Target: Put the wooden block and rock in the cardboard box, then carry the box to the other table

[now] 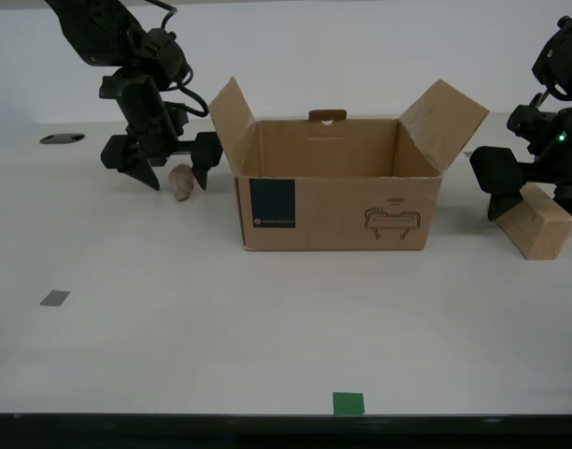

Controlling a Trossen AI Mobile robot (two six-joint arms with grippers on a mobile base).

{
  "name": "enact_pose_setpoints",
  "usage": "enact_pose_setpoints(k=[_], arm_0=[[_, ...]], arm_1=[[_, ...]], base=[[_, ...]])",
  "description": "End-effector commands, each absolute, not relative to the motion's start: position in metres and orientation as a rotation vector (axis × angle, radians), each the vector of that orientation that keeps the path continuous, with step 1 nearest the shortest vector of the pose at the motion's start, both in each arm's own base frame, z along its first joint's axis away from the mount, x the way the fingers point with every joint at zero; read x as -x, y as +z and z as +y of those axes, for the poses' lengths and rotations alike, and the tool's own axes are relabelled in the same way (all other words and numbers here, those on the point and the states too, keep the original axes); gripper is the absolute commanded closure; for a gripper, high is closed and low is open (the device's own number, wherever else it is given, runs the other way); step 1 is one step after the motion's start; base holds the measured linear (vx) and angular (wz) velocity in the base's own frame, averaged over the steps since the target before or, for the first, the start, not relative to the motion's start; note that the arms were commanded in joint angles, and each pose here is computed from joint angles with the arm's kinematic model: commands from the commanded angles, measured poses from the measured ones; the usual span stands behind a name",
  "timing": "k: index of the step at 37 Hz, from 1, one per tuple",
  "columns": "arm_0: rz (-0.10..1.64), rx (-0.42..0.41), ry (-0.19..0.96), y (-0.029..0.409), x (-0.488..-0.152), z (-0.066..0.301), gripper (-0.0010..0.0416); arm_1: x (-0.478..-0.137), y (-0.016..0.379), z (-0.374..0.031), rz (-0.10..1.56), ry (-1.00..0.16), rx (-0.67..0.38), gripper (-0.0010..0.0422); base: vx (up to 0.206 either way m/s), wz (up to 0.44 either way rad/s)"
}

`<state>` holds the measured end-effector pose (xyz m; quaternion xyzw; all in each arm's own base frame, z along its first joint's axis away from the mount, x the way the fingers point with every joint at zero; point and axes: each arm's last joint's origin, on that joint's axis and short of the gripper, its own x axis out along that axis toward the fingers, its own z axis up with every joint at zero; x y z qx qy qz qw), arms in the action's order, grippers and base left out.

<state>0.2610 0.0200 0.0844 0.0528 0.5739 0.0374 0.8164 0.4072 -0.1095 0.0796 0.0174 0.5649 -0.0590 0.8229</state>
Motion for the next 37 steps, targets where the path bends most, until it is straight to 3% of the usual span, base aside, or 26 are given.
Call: enact_pose_setpoints(k=[1, 12, 25, 37], arm_0=[[1.223, -0.110, 0.077, 0.0844, -0.2612, 0.0200, 0.0097], [1.223, -0.110, 0.076, 0.0844, -0.2612, 0.0200, 0.0136], [1.223, -0.111, 0.076, 0.0844, -0.2612, 0.0200, 0.0205], [1.223, -0.111, 0.076, 0.0844, -0.2612, 0.0200, 0.0312]], arm_1=[[-0.4068, 0.0794, -0.1096, 1.208, -0.116, -0.028, 0.0012], [-0.4065, 0.0793, -0.1096, 1.211, -0.110, -0.020, 0.0027], [-0.4066, 0.0793, -0.1096, 1.210, -0.110, -0.020, 0.0128], [-0.4066, 0.0793, -0.1096, 1.212, -0.092, 0.007, 0.0215]], base=[[0.000, 0.000], [0.000, 0.000], [0.000, 0.000], [0.000, 0.000]])
